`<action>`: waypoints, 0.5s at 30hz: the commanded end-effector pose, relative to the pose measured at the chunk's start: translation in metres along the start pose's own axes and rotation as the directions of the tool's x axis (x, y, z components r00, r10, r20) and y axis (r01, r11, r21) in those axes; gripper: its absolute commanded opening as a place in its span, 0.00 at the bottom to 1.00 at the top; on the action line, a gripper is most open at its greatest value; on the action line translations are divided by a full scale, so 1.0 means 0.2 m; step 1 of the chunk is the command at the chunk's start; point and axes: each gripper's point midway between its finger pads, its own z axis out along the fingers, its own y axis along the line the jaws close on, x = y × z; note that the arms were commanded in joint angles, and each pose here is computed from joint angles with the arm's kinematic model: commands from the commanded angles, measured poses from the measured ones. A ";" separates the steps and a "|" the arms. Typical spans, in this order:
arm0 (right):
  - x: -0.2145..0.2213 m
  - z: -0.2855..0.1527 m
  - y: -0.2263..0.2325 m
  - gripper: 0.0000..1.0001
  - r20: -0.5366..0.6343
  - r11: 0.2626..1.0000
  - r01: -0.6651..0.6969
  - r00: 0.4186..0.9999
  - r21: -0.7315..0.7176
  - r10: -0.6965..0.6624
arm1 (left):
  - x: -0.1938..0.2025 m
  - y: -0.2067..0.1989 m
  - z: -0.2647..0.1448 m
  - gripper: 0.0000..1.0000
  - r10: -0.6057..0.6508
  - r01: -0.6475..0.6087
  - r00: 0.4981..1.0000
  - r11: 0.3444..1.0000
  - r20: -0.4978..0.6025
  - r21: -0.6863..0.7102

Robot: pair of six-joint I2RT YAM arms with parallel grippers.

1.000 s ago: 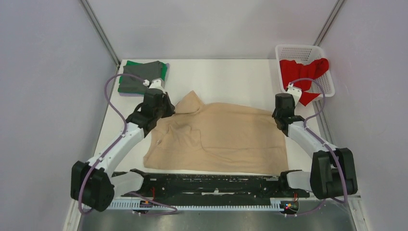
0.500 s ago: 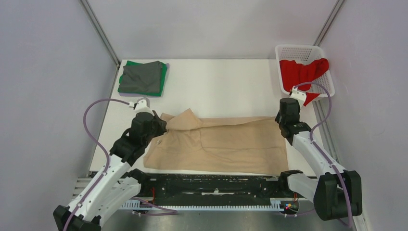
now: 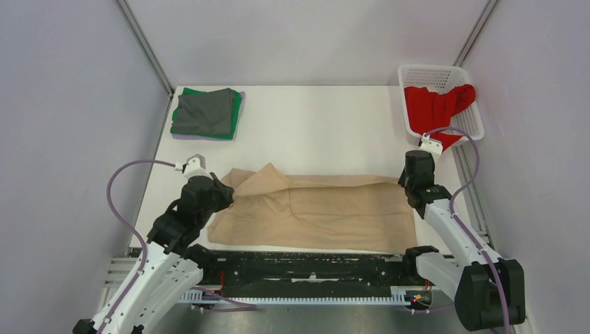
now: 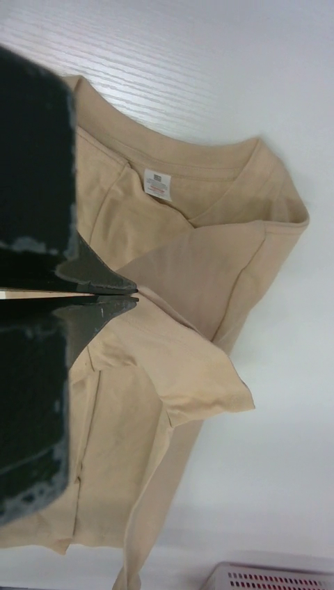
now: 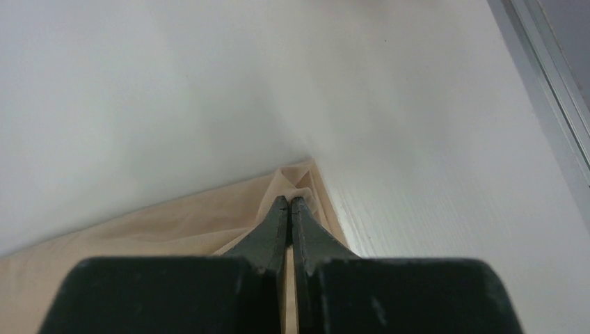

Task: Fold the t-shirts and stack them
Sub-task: Fold the other side of the tshirt into a rectangle

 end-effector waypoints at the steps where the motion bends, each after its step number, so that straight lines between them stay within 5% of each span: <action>1: 0.05 0.00 -0.01 0.01 -0.009 1.000 0.011 1.000 -0.007 -0.011 | 0.09 0.06 -0.03 0.02 -0.054 0.052 0.997 0.998 -0.054 -0.028; 6: 0.20 0.03 -0.04 0.09 -0.047 1.000 -0.004 0.999 0.006 0.004 | 0.29 0.09 0.01 0.02 -0.100 0.097 0.980 0.995 -0.172 -0.030; 8: 0.25 0.03 -0.06 0.21 -0.054 1.000 -0.021 0.998 0.021 0.022 | 0.38 0.12 0.01 0.03 -0.125 0.118 0.966 0.992 -0.226 -0.043; 10: 0.27 0.02 -0.09 0.60 -0.030 0.997 -0.060 0.998 0.037 0.061 | 0.43 0.12 -0.01 0.22 -0.163 0.156 0.952 0.987 -0.259 -0.050; 12: 0.27 0.01 -0.11 0.94 -0.007 0.993 -0.102 0.995 0.054 0.103 | 0.45 0.14 -0.02 0.30 -0.188 0.178 0.944 0.982 -0.271 -0.062; 14: 0.25 -0.01 -0.13 0.98 0.022 0.989 -0.136 0.991 0.064 0.135 | 0.43 0.12 -0.04 0.50 -0.195 0.189 0.947 0.981 -0.257 -0.049; 15: 0.23 -0.01 -0.13 0.98 0.039 0.988 -0.145 0.989 0.061 0.142 | 0.40 0.11 -0.05 0.73 -0.192 0.188 0.951 0.981 -0.242 -0.038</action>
